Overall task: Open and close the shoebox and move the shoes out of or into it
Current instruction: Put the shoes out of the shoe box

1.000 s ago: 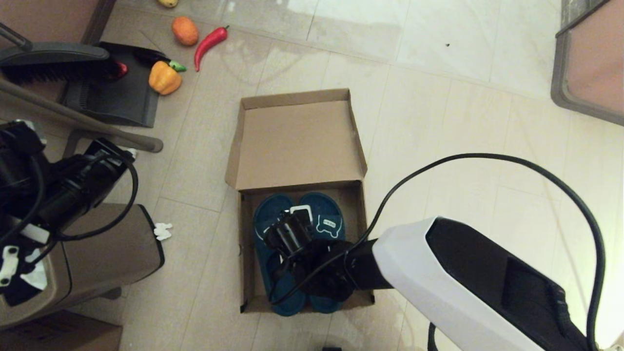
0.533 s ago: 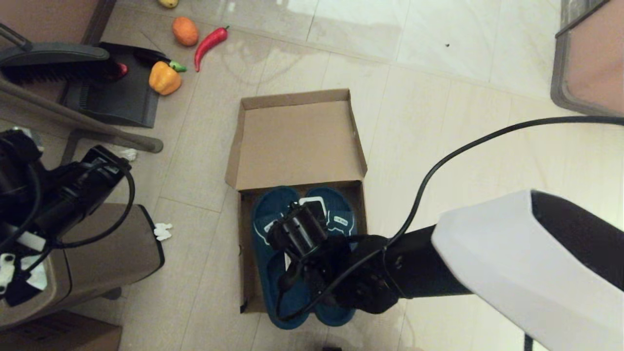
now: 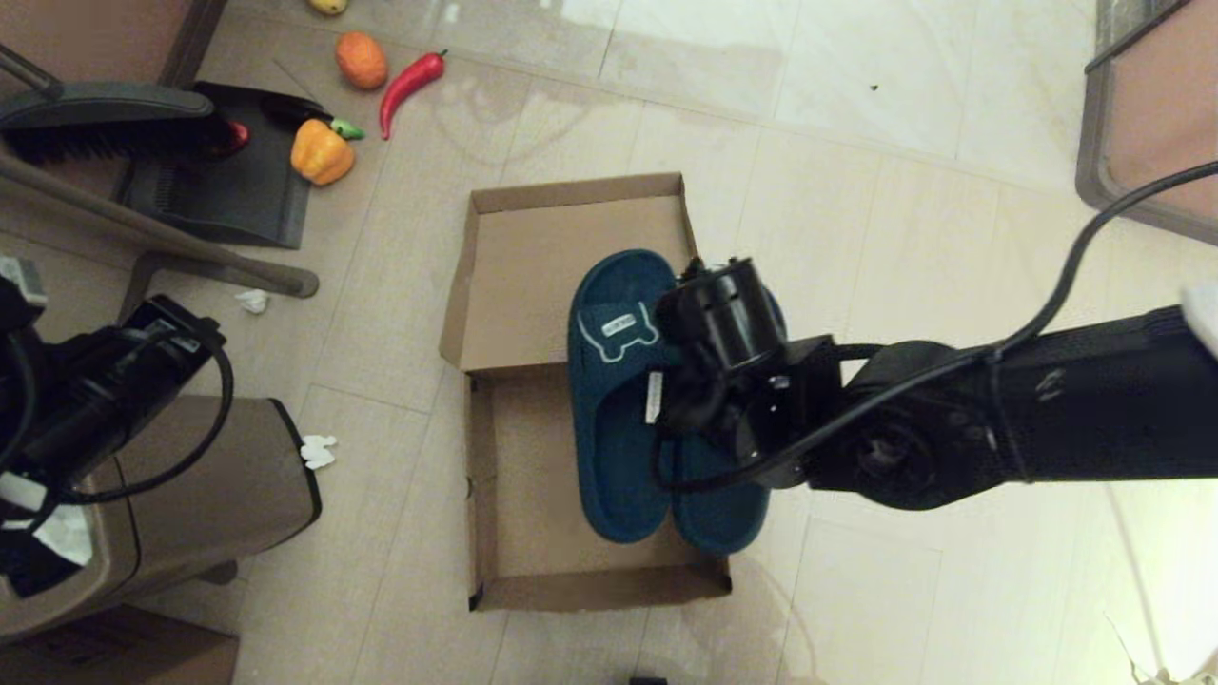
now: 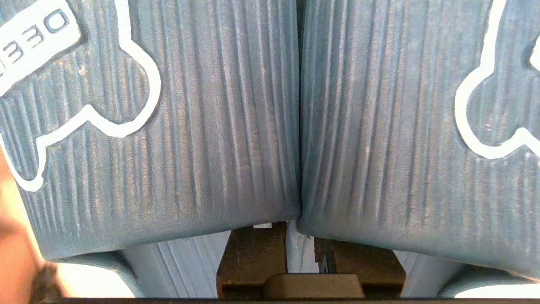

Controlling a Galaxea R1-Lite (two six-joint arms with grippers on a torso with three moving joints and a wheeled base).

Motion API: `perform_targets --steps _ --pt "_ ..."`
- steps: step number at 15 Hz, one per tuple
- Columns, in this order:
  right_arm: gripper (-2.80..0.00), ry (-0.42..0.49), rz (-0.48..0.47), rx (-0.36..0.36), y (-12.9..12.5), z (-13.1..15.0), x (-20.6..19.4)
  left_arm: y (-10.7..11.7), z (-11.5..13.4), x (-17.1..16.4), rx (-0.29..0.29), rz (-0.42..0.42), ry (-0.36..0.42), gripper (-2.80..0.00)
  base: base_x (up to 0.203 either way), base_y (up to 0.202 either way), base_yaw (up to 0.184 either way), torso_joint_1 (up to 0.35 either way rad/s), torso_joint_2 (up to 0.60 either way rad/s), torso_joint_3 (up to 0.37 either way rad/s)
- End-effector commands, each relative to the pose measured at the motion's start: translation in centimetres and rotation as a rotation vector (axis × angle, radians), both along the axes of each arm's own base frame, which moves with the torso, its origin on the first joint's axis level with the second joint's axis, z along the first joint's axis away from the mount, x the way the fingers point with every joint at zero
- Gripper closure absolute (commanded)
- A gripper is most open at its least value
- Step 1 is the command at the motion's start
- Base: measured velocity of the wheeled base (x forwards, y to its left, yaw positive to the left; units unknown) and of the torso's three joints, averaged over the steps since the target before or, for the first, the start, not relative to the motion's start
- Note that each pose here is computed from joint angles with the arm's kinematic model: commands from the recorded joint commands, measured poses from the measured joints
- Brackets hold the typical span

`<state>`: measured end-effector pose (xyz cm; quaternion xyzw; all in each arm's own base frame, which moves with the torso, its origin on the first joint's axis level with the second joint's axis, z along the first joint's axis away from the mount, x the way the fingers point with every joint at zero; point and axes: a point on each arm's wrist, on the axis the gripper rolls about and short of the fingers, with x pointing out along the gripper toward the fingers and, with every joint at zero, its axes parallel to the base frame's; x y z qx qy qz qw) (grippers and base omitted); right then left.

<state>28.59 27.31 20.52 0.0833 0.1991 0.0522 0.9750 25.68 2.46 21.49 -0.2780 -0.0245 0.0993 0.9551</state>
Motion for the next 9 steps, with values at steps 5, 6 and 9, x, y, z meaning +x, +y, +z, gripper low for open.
perform_targets --steps 5,6,9 --pt "0.0 -0.027 -0.22 0.067 -11.3 3.4 1.7 0.3 1.0 -1.9 0.046 0.015 -0.032 0.0 0.0 0.0 0.0 0.0 0.0 0.0" --pt "0.0 -0.015 -0.258 0.066 -13.2 3.1 2.2 0.2 1.4 -2.4 0.051 0.015 -0.048 0.0 0.0 0.0 0.0 0.0 0.0 0.0" --pt "0.0 0.057 -0.32 0.066 -17.6 1.3 3.7 0.0 2.6 -4.4 0.065 0.011 -0.061 0.0 0.0 0.0 0.0 0.0 0.0 0.0"
